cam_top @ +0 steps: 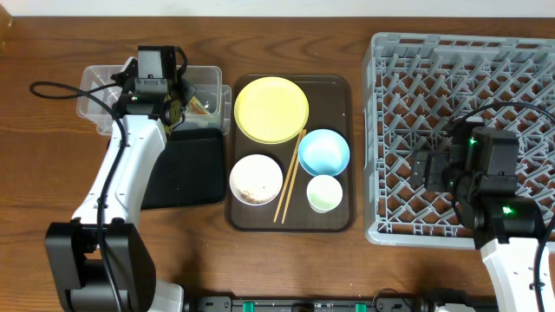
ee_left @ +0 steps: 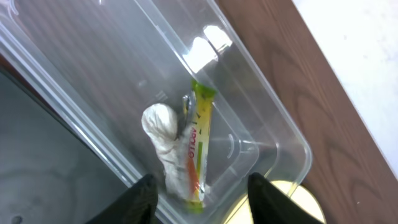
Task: Sort waste into correct bins and load items into the dishwasher rack
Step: 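Grasp the rim of the white rice bowl with the left gripper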
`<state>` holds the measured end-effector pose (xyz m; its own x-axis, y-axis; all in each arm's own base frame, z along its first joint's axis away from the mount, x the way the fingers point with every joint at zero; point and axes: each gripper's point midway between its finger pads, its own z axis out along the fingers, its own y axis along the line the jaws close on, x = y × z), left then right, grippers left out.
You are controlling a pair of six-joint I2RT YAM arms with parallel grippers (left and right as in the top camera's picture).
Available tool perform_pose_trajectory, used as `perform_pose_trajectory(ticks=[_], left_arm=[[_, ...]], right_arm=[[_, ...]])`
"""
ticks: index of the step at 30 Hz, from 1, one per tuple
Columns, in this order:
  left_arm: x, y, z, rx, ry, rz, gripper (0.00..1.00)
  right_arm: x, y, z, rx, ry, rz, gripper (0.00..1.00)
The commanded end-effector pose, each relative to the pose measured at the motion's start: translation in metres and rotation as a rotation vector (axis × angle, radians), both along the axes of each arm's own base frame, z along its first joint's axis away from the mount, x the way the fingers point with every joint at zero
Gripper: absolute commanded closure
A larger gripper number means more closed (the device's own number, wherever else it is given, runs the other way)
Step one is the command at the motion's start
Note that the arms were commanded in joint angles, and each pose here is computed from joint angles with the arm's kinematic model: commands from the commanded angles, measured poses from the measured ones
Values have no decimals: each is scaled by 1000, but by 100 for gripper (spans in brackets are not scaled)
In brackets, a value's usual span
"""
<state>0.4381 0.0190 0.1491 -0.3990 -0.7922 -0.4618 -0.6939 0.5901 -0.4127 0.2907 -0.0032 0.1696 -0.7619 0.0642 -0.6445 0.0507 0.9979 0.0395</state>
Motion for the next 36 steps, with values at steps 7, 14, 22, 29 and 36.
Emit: perform_pose_trajectory(ticks=[7, 14, 22, 29, 36], left_arm=[[-6, -31, 18, 121, 0, -329, 27], [-46, -97, 11, 196, 114, -613, 21], [-99, -166, -26, 178, 266, -779, 24], [-126, -197, -58, 182, 344, -853, 35], [-137, -213, -92, 207, 433, -910, 41]], right_arm=[[3, 4, 8, 13, -20, 2, 1], [3, 4, 8, 12, -20, 2, 1], [3, 4, 8, 13, -20, 2, 1], [2, 4, 7, 13, -13, 2, 1], [1, 4, 7, 13, -11, 2, 1]])
